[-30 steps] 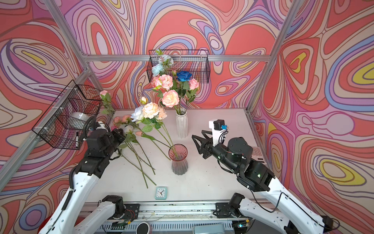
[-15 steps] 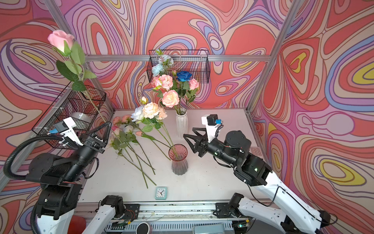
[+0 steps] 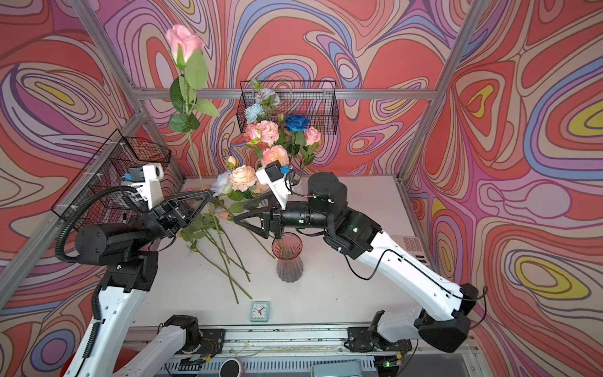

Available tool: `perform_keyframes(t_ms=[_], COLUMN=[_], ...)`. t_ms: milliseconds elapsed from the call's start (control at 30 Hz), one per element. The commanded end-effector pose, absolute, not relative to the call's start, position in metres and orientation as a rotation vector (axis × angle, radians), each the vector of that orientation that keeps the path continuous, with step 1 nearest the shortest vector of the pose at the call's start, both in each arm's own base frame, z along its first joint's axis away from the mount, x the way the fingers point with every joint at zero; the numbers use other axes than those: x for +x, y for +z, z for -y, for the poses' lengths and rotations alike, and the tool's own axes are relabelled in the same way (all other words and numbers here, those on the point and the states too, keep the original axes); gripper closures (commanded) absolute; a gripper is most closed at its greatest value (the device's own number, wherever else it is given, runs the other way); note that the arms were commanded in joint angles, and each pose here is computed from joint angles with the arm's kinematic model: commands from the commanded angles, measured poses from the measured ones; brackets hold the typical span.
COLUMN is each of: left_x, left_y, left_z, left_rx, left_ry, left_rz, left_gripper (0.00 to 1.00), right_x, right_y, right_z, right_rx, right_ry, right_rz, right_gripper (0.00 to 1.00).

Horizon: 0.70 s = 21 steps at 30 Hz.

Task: Arrange the flowers into the vase
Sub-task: 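Carry the pink rose above the vase while the right gripper reaches toward it, then grasp the pink rose stem with the right gripper below the left gripper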

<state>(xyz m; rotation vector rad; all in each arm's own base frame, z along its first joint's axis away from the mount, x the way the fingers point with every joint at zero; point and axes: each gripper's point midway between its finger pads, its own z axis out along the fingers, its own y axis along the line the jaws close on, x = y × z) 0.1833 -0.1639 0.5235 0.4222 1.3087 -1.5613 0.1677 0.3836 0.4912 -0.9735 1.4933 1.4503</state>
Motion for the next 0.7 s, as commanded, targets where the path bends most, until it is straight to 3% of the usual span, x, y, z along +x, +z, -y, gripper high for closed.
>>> perform_keyframes(t_ms=[0,300,567,667], left_x=[0.143,0.139,0.143,0.145], left_y=[0.541,0.537,0.539,0.539], left_z=[0.167,0.171,0.174,0.176], left_rx=[0.583,0.613,0.615,0.617], left_ry=[-1.585,-1.605,-1.627,-1.641], left_rz=[-1.207,-1.205,-1.194,-1.195], left_gripper=[1.0,1.0,1.0,1.0], right_x=[0.144,0.147,0.129,0.126], right_y=[0.501,0.505,0.506,0.506], right_z=[-0.401,-0.418,-0.426,-0.428], right_rx=[-1.091,-1.106,-1.183,-1.19], right_ry=[1.535,1.54,1.625,1.636], right_rz=[-1.418,-1.411,-1.37,-1.362], right_gripper=[0.38,0.4,0.66,0.84])
